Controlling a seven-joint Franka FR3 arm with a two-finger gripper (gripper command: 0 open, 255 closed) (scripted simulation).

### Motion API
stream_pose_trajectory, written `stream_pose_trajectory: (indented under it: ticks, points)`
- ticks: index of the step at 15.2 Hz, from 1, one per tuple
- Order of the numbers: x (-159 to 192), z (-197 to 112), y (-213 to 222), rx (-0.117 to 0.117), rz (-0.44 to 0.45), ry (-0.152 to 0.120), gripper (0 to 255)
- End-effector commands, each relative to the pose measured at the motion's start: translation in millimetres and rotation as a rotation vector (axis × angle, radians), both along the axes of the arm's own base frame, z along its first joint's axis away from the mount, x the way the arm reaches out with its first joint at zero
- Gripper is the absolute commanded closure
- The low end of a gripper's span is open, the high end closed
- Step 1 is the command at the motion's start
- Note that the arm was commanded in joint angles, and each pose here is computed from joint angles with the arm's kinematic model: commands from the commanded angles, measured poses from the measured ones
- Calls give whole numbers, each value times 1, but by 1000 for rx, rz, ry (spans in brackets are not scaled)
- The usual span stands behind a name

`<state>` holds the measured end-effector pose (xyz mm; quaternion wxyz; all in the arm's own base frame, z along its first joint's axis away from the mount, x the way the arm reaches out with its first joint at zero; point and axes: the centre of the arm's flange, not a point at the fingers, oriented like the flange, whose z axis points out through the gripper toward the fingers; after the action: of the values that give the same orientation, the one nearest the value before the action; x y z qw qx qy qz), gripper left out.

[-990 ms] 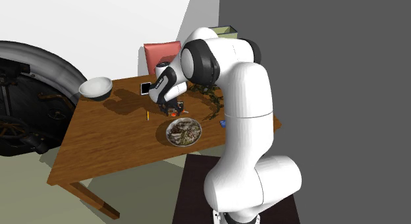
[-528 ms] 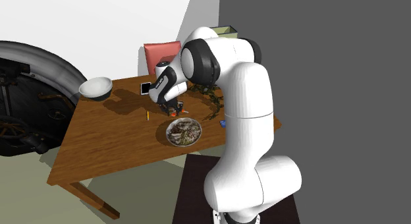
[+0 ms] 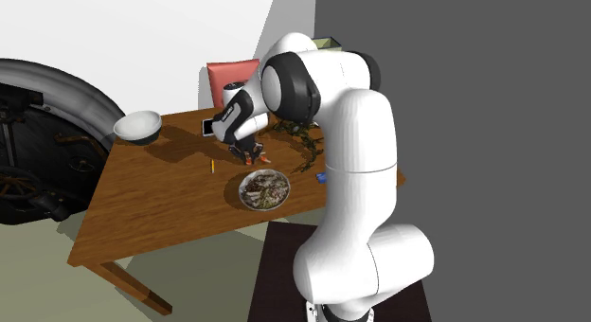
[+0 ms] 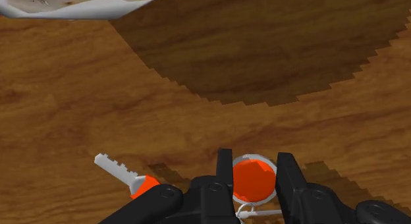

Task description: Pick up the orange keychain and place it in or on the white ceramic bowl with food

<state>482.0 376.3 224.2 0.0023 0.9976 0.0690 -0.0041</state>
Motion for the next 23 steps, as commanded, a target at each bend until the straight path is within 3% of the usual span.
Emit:
stream_pose_trajectory:
  ticks: [1, 23]
  points:
    - [0, 11, 0, 0, 0, 1, 255]
    - [0, 127, 0, 0, 0, 1, 255]
